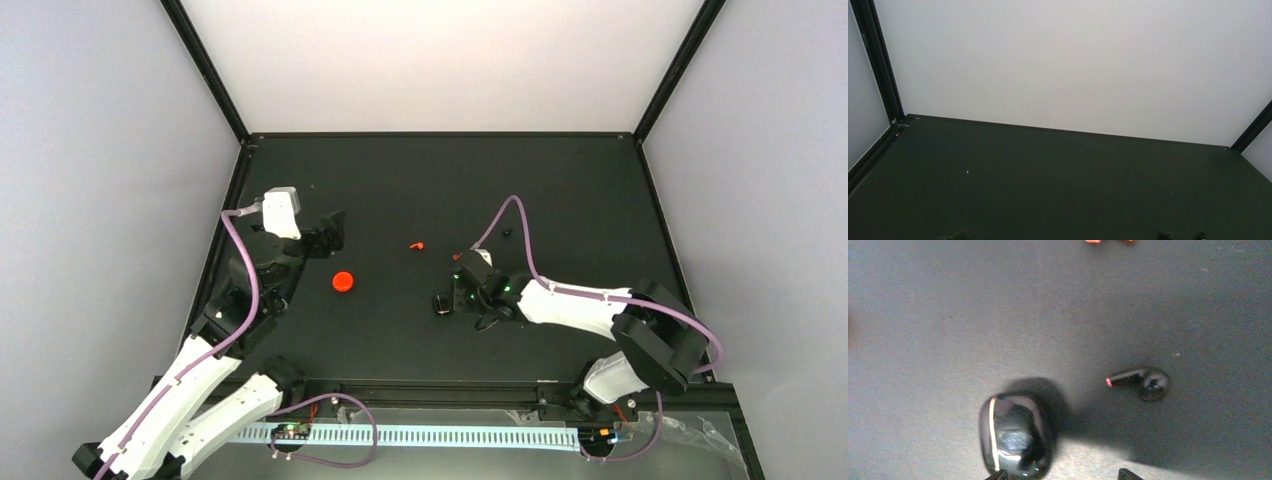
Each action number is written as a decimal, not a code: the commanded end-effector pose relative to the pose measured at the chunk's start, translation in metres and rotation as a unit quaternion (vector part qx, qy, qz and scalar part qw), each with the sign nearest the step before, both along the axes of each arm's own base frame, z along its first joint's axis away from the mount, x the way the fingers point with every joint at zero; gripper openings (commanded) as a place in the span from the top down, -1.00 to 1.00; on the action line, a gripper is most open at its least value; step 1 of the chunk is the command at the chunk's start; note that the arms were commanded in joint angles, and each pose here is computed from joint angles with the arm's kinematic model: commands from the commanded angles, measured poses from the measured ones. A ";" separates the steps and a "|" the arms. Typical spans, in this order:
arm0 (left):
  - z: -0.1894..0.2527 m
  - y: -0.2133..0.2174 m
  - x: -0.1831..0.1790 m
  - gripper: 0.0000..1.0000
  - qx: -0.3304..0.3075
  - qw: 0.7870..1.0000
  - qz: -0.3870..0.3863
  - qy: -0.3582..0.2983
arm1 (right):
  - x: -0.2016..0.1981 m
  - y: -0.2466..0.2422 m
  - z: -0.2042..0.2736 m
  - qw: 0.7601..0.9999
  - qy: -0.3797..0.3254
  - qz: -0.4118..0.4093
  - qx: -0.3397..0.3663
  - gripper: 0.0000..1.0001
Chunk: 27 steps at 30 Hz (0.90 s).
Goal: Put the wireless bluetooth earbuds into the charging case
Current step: Place the charging case at the center of the board, then pick up the charging case at the center of the board.
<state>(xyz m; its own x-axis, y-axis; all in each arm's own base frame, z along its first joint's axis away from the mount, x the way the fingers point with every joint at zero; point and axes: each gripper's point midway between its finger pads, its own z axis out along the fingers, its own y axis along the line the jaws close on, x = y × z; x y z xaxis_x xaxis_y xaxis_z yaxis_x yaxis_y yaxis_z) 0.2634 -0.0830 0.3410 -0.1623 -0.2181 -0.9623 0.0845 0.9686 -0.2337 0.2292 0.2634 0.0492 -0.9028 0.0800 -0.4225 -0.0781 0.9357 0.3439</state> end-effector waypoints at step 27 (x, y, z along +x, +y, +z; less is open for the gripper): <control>-0.008 -0.011 0.005 -0.97 0.003 1.000 -0.017 0.016 | -0.012 0.083 0.027 0.974 -0.067 0.216 -0.003 0.53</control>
<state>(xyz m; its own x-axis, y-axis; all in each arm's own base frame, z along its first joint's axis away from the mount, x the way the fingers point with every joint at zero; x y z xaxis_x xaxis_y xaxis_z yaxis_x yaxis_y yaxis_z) 0.2691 -0.0900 0.3321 -0.1947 -0.2009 -0.9601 0.0938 0.9705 -0.2221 0.2114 0.3229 0.0418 -0.8557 -0.2644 -0.4448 -0.4044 0.8780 0.2562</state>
